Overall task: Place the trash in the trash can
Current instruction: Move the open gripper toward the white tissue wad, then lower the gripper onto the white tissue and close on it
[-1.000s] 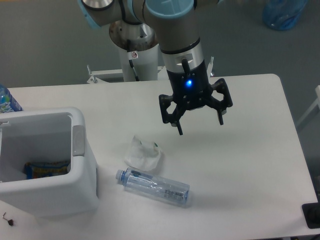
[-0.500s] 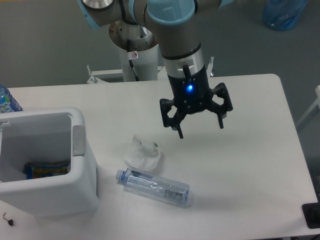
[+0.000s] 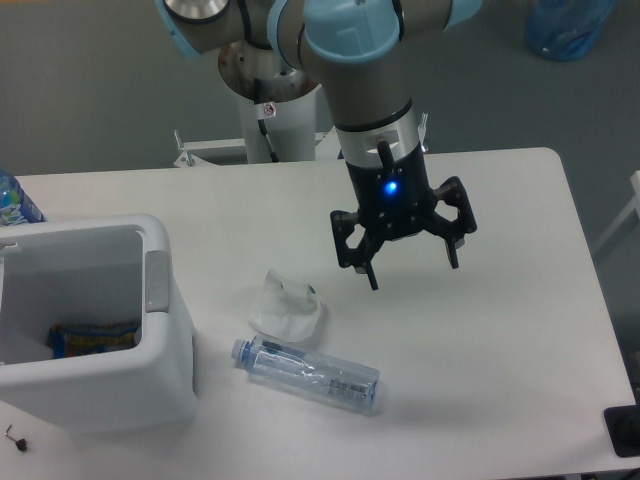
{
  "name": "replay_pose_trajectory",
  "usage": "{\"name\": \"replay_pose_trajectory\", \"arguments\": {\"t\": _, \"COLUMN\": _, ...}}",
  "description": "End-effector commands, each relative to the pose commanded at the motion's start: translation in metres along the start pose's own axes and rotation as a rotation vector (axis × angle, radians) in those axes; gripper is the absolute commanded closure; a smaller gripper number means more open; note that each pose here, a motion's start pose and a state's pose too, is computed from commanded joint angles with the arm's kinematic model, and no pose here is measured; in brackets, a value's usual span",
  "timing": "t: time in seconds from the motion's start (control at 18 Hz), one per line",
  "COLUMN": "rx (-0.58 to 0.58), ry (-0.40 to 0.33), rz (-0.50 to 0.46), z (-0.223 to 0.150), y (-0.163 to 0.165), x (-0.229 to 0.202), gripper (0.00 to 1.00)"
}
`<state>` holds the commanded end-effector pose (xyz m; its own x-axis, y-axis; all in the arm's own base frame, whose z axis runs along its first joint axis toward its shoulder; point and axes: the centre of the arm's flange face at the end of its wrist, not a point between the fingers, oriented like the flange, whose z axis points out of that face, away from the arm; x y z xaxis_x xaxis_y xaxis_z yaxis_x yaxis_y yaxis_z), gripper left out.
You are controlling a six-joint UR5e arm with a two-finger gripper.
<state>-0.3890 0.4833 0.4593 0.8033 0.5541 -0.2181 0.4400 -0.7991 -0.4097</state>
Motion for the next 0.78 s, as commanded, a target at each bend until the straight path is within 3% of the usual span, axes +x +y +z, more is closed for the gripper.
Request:
{"name": "replay_pose_trajectory", "arguments": {"t": 0.28, "rx": -0.106, "ry": 0.042, "rz": 0.029, "z": 0.042, "y": 0.039, "x": 0.022, "gripper": 0.00}}
{"name": "replay_pose_trajectory", "arguments": {"t": 0.44, "rx": -0.159, "ry": 0.077, "rz": 0.145, "z": 0.063, "y": 0.061, "x": 0.041, "gripper": 0.00}}
{"name": "replay_pose_trajectory", "arguments": {"t": 0.78, "rx": -0.232, "ry": 0.126, "rz": 0.231, "z": 0.099, "y": 0.081, "x": 0.068, "gripper": 0.00}}
